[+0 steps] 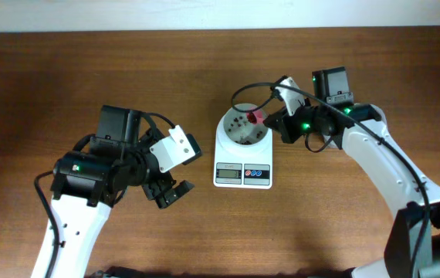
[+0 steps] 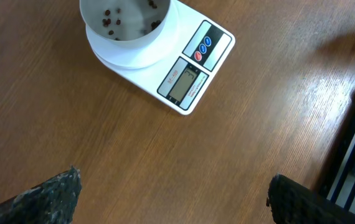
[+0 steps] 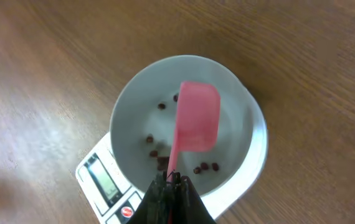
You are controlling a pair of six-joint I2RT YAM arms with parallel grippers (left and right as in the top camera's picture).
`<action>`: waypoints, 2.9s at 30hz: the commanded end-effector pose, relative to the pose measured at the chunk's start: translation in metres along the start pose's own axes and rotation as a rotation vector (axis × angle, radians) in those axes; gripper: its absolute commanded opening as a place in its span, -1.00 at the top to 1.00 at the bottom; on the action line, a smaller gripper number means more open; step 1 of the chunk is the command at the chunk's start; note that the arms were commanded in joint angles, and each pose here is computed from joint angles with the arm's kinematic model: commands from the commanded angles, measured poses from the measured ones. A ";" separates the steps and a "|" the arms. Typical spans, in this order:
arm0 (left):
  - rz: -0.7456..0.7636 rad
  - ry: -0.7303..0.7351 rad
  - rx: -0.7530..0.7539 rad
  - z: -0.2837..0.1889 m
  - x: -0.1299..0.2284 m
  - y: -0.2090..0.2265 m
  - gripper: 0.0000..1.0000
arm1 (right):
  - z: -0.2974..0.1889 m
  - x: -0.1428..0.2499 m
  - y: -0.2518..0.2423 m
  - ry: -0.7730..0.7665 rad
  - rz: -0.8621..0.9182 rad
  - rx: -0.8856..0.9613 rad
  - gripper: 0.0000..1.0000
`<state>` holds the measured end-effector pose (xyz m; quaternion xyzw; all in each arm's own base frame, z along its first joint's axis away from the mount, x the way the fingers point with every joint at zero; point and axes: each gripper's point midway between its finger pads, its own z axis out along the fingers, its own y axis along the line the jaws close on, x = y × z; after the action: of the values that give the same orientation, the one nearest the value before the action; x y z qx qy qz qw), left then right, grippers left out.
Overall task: Scoop and weigh 50g on scale
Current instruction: 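Carry the bean-filled pink scoop with the right gripper over the bowl, then tilt the scoop with the right gripper to pour beans into the bowl, then move the empty scoop back and dip it into the bean tub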
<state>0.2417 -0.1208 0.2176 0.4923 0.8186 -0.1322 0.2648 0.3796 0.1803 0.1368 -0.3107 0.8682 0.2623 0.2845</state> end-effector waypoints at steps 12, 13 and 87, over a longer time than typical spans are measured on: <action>-0.012 -0.002 0.001 0.000 0.001 0.000 -0.98 | 0.001 -0.010 0.015 0.068 -0.216 0.214 0.92; -0.012 -0.002 0.001 0.000 0.001 0.000 -0.98 | 0.002 -0.011 0.020 0.061 -0.216 0.191 0.92; -0.012 -0.002 0.001 0.000 0.001 0.000 -0.98 | -0.139 0.120 -0.174 0.101 0.435 0.509 0.92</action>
<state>0.2416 -0.1208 0.2173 0.4922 0.8188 -0.1321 0.2644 0.3765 -0.0770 0.1098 -0.0497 0.9666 0.0558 0.2450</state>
